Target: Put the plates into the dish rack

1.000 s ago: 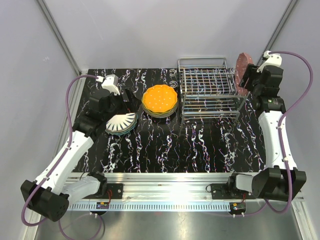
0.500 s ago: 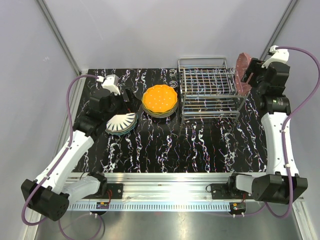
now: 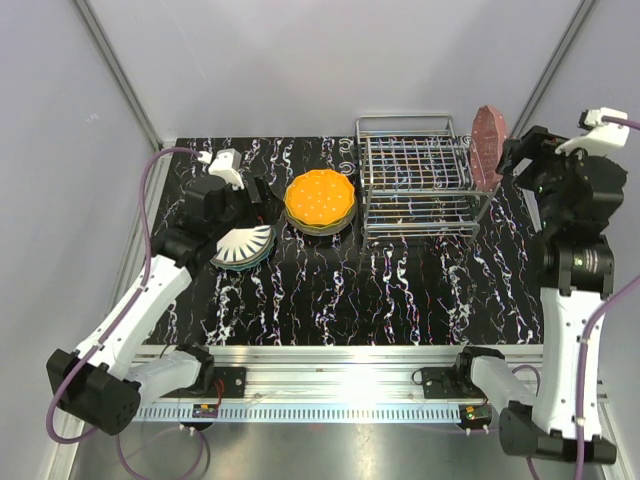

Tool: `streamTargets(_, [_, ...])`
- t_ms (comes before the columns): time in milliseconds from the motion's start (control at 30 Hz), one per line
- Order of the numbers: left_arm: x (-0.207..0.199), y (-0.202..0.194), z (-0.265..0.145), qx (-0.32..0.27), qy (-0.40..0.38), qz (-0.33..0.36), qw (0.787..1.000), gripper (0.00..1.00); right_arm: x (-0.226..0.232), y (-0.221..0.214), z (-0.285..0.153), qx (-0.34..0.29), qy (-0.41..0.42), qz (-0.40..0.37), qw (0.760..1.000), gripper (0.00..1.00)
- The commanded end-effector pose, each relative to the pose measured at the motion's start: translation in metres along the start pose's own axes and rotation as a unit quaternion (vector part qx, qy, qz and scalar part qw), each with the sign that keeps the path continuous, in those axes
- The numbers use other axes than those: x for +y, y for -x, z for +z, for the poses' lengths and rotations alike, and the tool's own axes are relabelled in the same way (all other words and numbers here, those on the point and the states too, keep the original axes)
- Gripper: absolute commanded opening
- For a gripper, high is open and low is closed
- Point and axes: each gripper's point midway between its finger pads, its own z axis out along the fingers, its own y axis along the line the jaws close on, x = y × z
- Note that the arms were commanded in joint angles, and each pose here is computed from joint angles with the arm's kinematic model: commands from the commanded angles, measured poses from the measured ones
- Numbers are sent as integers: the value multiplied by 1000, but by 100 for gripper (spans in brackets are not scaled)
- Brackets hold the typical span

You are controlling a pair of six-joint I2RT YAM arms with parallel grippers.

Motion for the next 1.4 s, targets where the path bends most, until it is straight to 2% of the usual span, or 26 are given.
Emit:
streamTargets(0, [-8,22,0,-27,-6,10,1000,99,11,-14,-20,15,29,31,999,78])
streamTargets(167, [-2,16,7,-16,7,10,1000,99,32,-37,-46,20,95,78,992,65])
streamTargets(267, [7,11,14,-8,30,7,999,99,45,-55,-68,20,135,141,981,55])
streamTargets(300, [8,12,16,-8,35,7,999,99,53,-80,-69,52,156,174,971,53])
streamTargets(333, [14,7,19,3,47,6,999,99,59,-83,-73,50,175,186,966,49])
streamTargets(400, [18,7,21,5,60,10,998,99,65,-103,-85,63,201,201,957,49])
streamTargets(567, [37,4,26,5,107,26,994,99,55,-134,-94,76,184,204,958,48])
streamTargets(667, [49,1,31,15,139,46,989,98,55,-162,-96,111,191,207,953,48])
streamTargets(800, [59,-12,40,37,166,72,983,91,55,-175,-98,119,195,203,952,46])
streamTargets(1000, [55,-35,64,72,156,90,981,89,59,-182,-106,125,214,196,949,42])
streamTargets(1100, [66,-49,71,105,185,95,972,87,58,-192,-110,129,215,188,950,41])
streamTargets(1133, [73,-57,76,120,198,100,968,81,58,-194,-111,126,217,187,950,41])
streamTargets(1233, [81,-71,83,144,219,135,956,71,58,-198,-111,122,217,189,950,40])
streamTargets(1267, [79,-75,85,149,221,149,952,60,59,-199,-110,123,220,189,949,39])
streamTargets(1367, [89,-83,92,164,247,164,941,46,59,-196,-112,116,221,181,951,38])
